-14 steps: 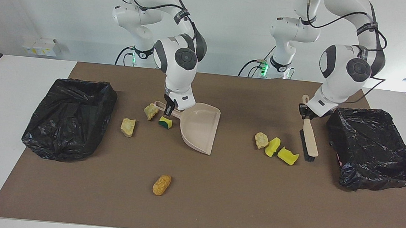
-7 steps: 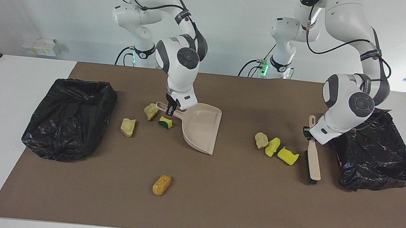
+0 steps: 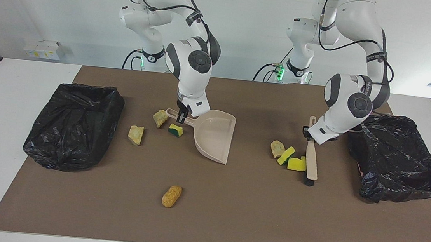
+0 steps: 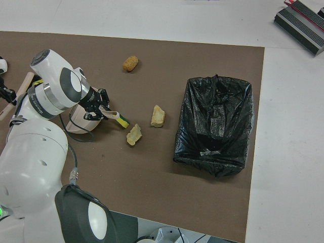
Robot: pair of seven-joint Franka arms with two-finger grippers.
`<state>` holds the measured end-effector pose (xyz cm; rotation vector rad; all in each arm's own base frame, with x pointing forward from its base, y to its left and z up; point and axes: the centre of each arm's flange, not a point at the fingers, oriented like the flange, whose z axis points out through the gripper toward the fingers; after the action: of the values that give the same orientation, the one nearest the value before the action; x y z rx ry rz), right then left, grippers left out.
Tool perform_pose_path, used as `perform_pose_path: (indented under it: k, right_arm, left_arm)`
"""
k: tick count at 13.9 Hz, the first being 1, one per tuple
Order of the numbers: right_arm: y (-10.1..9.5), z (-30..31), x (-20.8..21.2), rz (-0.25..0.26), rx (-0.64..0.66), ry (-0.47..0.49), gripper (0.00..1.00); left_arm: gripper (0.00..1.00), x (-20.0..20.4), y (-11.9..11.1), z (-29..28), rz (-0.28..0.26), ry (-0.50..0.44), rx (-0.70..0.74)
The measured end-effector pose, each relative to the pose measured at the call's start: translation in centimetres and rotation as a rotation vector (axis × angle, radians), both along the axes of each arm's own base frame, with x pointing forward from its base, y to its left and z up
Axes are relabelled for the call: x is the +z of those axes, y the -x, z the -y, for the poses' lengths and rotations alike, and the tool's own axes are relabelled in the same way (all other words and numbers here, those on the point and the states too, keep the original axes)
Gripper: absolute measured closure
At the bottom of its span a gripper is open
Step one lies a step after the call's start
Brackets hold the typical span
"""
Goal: Sweep and dump trash in bin
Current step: 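Sweep the yellow sponges toward the dustpan with the left gripper's brush, then push the debris into the dustpan with the brush in the left gripper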
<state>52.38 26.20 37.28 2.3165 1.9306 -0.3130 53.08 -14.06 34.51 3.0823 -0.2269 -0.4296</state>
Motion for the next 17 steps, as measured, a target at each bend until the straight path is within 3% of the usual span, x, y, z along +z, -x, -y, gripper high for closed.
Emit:
perform_pose_path:
  k: [6, 11, 14, 17]
  right_arm:
    - [0.2, -1.2, -1.0, 0.030, 0.022, -0.024, 0.69]
    - [0.2, -1.5, -1.4, 0.038, 0.026, -0.032, 0.69]
    - [0.4, -2.0, -1.4, 0.042, 0.020, -0.032, 0.69]
    - [0.3, -2.0, -1.2, 0.045, 0.014, -0.033, 0.69]
  left_arm:
    - [0.74, 0.4, 4.6, 11.7, -0.013, 0.071, -0.013]
    - [0.74, 1.1, 8.1, 18.3, -0.030, 0.170, -0.054]
    - [0.74, 2.6, 8.0, 18.6, -0.017, 0.194, -0.041]
    - [0.74, 7.4, 7.2, 16.1, 0.015, 0.222, 0.012]
